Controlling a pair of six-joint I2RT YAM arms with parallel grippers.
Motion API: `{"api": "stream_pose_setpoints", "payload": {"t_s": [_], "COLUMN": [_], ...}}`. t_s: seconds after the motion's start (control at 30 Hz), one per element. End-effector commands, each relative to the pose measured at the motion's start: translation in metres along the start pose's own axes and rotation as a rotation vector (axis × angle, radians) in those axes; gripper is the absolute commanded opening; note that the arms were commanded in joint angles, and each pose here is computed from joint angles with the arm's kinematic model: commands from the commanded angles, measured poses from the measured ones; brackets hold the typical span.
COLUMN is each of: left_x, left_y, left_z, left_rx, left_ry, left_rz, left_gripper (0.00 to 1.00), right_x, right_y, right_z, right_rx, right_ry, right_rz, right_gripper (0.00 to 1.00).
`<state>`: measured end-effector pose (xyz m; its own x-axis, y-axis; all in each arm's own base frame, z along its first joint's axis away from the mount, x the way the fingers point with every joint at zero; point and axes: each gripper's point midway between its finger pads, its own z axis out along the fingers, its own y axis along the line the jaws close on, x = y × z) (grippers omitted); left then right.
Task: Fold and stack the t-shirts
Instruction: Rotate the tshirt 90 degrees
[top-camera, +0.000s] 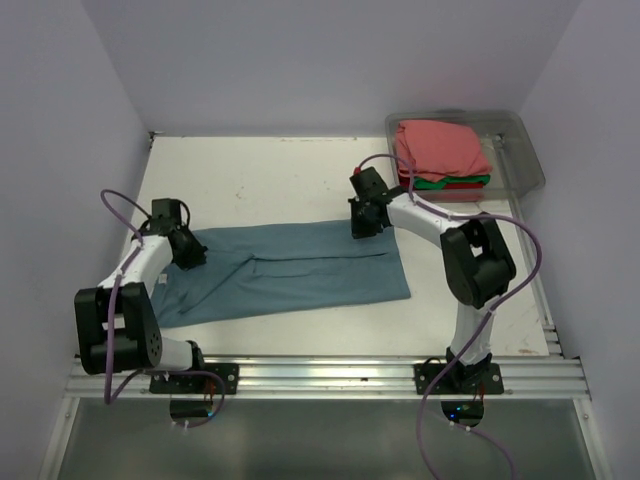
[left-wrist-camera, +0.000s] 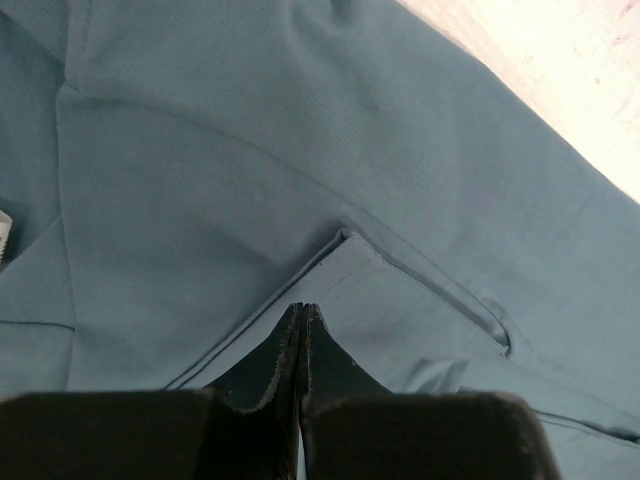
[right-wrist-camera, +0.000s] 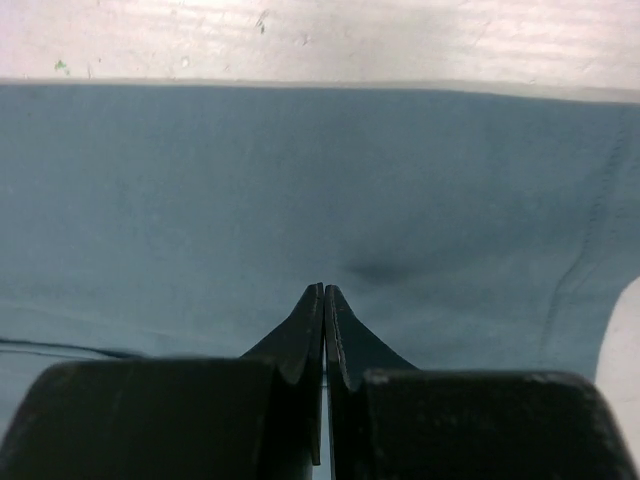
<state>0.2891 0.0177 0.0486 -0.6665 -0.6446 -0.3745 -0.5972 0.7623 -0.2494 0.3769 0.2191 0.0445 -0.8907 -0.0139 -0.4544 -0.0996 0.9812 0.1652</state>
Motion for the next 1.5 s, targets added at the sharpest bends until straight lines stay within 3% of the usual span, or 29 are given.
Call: {"api": "stream_pose_setpoints", "payload": {"t_s": [0.0, 0.3, 0.6, 0.7, 0.9, 1.17, 1.47], "left_x": [-0.006, 0.000, -0.039, -0.039, -0.071, -0.076, -0.077], "left_y": [-0.006, -0.005, -0.032, -0.044, -0.107, -0.171, -0.257], "left_z": [0.014, 0.045, 0.087, 0.113, 0.146, 0.182, 0.181], "left_rx": [0.015, -0.042, -0.047, -0.012, 0.163, 0.400, 0.720], "left_ry": [-0.023, 0.061, 0.084, 0.149, 0.176, 0.231, 0.256], "left_rz": [-0.030, -0.064, -0.048, -0.029, 0.073, 0.137, 0.190], "left_gripper": [0.00, 0.00, 0.00, 0.00, 0.00, 0.00, 0.05], "right_x": [0.010, 0.049, 0.095, 0.111, 0.145, 0.191, 0.211], "right_y": [0.008, -0.007, -0.005, 0.003, 0.045, 0.094, 0.132], "right_z": [0.000, 0.009, 0.005, -0.002, -0.032, -0.058, -0.073], "right_rx": [-0.031, 0.018, 0.022, 0.000, -0.096, -0.218, -0.310], "right_ry": [0.010, 0.076, 0.145, 0.175, 0.219, 0.278, 0.308], "right_rz": [-0.008, -0.035, -0.085, -0.102, -0.182, -0.243, -0.258], "right_gripper": [0.00, 0.00, 0.00, 0.00, 0.00, 0.00, 0.00]}}
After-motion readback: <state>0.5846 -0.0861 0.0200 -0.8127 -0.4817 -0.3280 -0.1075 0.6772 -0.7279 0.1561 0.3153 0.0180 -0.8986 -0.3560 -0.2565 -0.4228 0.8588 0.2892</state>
